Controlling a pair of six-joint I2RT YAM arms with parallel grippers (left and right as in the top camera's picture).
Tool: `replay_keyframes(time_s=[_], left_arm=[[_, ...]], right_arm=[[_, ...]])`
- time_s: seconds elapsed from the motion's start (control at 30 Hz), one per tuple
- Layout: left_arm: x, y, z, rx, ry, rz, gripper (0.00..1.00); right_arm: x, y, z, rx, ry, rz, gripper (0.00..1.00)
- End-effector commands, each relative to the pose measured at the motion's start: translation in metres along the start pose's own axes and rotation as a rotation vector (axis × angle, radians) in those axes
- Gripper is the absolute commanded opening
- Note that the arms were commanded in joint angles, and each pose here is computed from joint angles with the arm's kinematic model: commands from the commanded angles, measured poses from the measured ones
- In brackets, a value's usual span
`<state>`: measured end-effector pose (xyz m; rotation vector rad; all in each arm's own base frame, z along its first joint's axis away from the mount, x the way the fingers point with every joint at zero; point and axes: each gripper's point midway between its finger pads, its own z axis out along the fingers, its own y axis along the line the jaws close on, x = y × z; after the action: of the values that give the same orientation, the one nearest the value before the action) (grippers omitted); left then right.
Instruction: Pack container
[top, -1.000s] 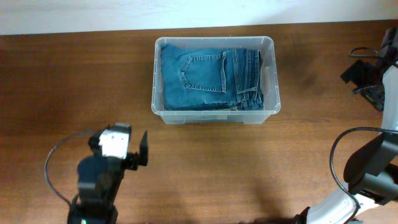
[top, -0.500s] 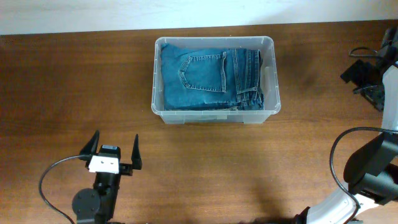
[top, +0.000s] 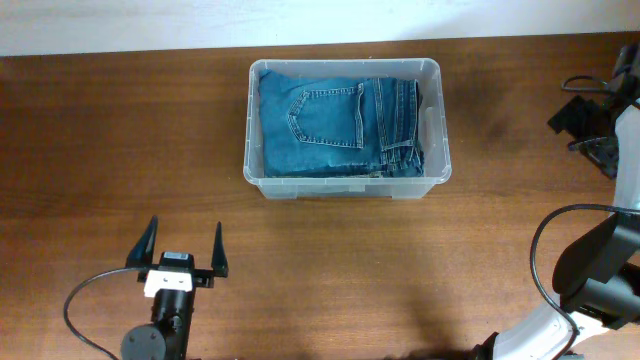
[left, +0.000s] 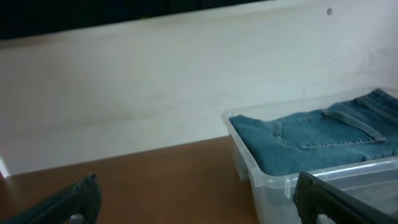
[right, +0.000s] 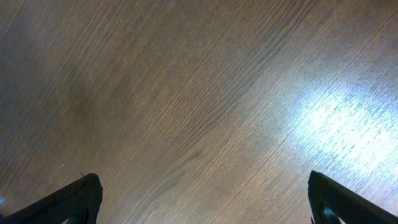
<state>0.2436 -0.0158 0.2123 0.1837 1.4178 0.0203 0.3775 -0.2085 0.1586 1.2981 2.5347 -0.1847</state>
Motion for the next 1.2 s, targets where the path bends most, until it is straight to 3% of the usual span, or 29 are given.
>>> replay_keyframes(time_s=[0.0,0.2,1.17], left_arm=[[0.008,0.002,-0.001,-0.014,0.024,0.014,0.99],[0.055,0.001,-0.007,-0.017,0.220,-0.018,0.99],[0.053,0.001,-0.006,-0.020,0.210,-0.019,0.99]], right_arm=[[0.000,-0.002,0.000,0.009,-0.004,0.012,0.98],[0.000,-0.002,0.000,0.009,-0.004,0.012,0.98],[0.000,-0.002,0.000,0.009,-0.004,0.012,0.98]])
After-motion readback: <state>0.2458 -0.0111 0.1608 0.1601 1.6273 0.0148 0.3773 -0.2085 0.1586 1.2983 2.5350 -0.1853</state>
